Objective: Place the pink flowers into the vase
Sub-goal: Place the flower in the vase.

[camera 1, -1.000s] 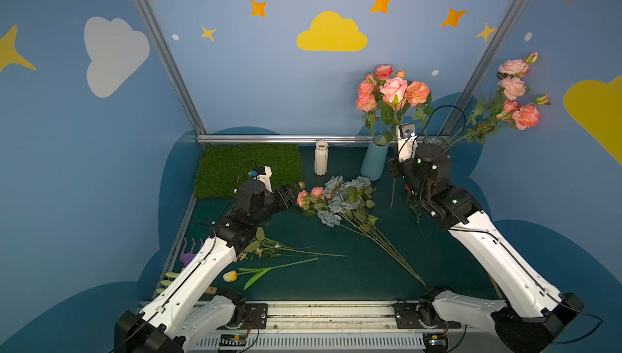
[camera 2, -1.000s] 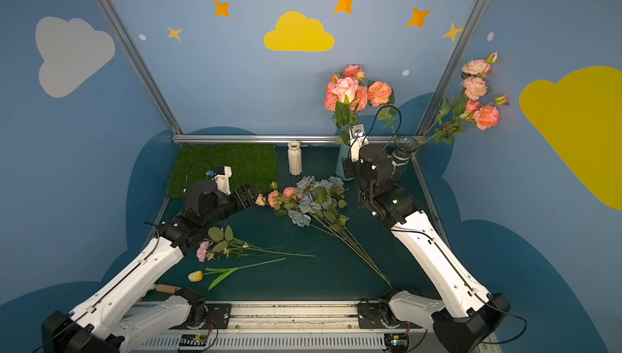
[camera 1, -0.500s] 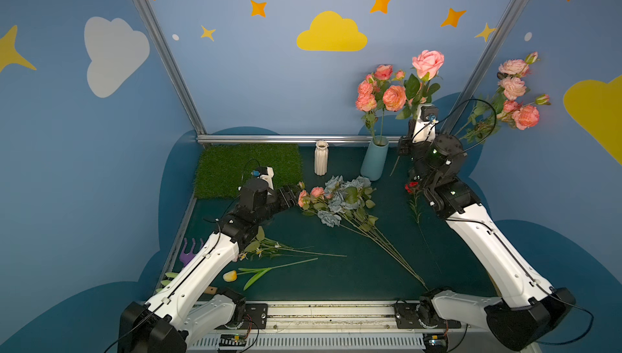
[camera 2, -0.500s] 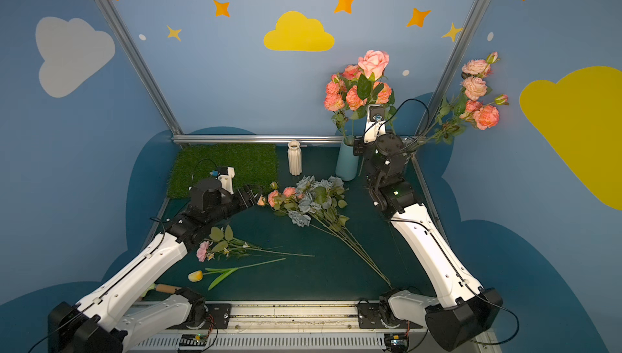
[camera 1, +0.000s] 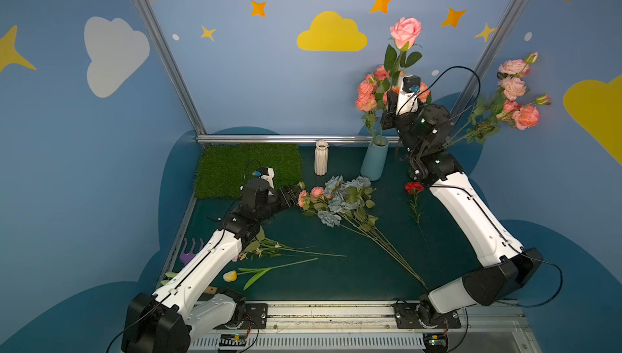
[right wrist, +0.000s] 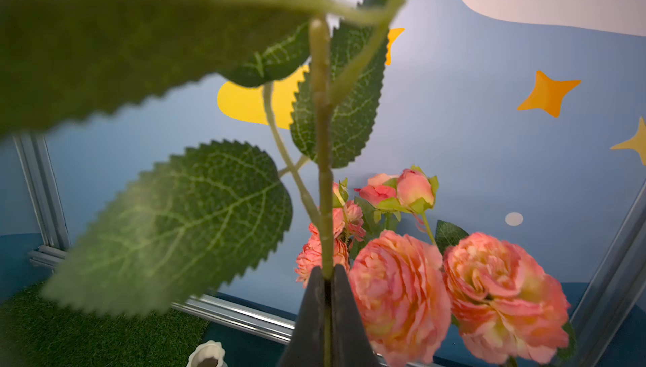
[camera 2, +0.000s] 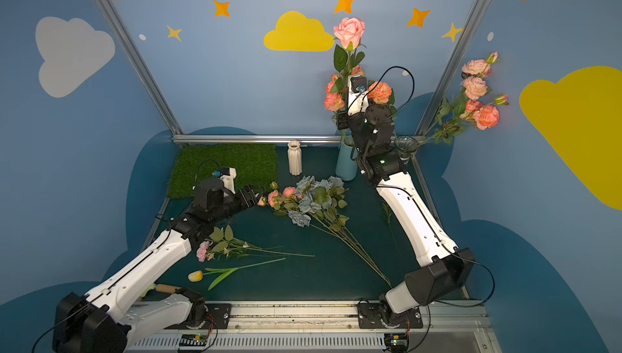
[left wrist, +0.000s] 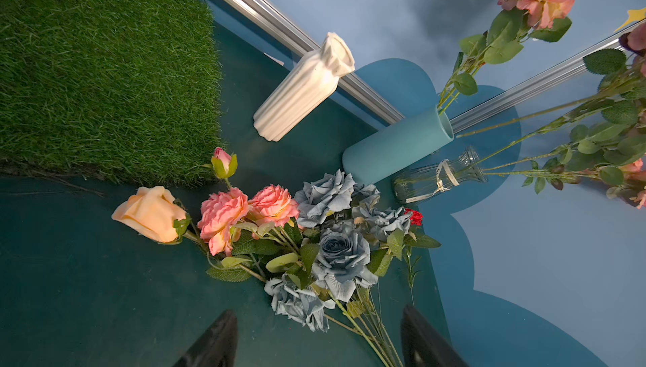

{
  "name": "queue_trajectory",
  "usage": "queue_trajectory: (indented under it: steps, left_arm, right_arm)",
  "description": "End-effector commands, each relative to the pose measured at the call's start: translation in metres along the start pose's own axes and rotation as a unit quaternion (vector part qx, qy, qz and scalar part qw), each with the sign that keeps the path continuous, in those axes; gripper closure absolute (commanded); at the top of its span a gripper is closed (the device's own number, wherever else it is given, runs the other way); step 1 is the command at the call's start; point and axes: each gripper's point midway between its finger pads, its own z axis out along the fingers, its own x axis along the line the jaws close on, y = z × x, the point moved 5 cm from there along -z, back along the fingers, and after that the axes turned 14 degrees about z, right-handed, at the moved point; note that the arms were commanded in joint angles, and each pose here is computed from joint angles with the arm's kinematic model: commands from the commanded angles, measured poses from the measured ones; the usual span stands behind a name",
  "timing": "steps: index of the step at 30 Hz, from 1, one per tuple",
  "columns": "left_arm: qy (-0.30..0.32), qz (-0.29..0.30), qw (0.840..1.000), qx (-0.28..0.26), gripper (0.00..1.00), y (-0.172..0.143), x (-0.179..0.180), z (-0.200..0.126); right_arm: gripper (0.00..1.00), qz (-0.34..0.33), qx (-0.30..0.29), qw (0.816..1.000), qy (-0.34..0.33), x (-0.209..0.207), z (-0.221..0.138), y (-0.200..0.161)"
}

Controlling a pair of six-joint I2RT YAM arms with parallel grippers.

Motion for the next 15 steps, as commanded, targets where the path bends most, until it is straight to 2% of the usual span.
queue_trajectory:
  steps: [1, 9, 15]
  left_arm:
    - [-0.007, 0.008, 1.0, -0.008, 0.26, 0.002, 0.0, 0.0]
    - [-0.003, 0.001, 1.0, -0.005, 0.26, 0.0, 0.006, 0.004]
    - [-0.002, -0.004, 1.0, -0.002, 0.26, -0.001, 0.008, 0.006]
  right_arm:
    - [1.0, -0.031, -0.011, 0.999, 0.01, 0.012, 0.015, 0.007]
    - [1.0, -0.105, 0.004, 0.994, -0.02, 0.02, 0.059, -0.004]
    - [1.0, -0.109, 0.021, 0.993, -0.038, 0.012, 0.064, -0.006]
